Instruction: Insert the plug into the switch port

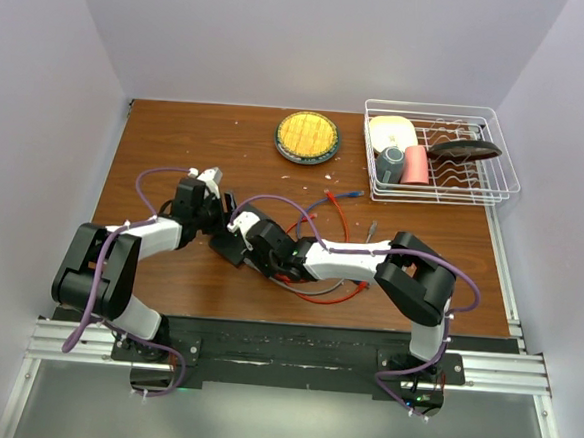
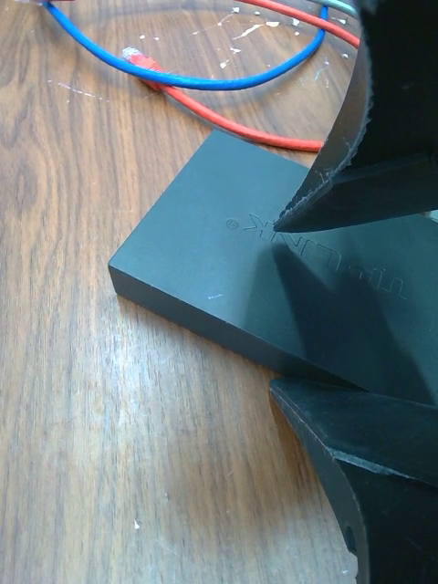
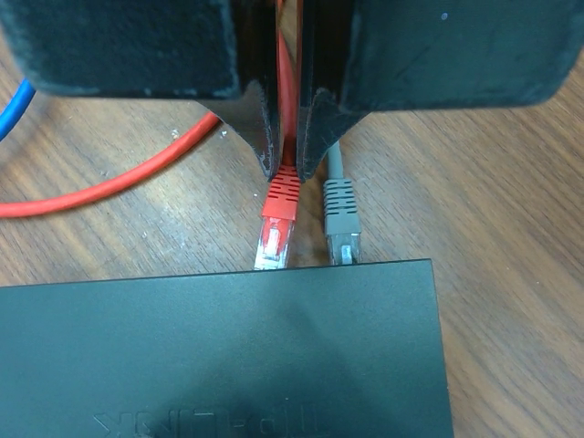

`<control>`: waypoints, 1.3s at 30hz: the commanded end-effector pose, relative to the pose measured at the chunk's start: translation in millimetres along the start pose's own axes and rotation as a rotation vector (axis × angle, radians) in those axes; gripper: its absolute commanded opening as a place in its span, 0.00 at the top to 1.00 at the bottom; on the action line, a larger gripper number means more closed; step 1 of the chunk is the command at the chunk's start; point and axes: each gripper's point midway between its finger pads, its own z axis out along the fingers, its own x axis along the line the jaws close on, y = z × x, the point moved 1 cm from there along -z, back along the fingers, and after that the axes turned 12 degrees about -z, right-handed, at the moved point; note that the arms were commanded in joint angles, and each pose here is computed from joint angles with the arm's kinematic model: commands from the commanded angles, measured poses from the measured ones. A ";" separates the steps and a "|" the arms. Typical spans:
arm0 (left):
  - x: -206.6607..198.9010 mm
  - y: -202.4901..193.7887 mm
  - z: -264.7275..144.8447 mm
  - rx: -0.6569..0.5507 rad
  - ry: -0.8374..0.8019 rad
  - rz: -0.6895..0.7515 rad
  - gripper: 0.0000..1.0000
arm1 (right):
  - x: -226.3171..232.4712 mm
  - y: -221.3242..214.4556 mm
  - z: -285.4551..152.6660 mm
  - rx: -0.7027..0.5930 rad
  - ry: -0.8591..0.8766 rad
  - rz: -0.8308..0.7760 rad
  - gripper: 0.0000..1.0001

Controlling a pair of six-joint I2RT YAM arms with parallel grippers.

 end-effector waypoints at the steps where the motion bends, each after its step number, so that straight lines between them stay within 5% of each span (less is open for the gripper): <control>1: -23.0 -53.8 -10.8 0.231 -0.160 -0.041 0.33 | -10.2 89.9 -4.8 -0.327 -0.032 0.042 1.00; 24: -30.9 -54.7 -13.5 0.252 -0.212 -0.007 0.40 | -8.1 83.4 -11.3 -0.342 -0.003 -0.148 1.00; 39: -30.9 -66.5 -15.5 0.287 -0.225 -0.025 0.47 | -22.1 99.0 -5.9 -0.333 -0.077 -0.016 1.00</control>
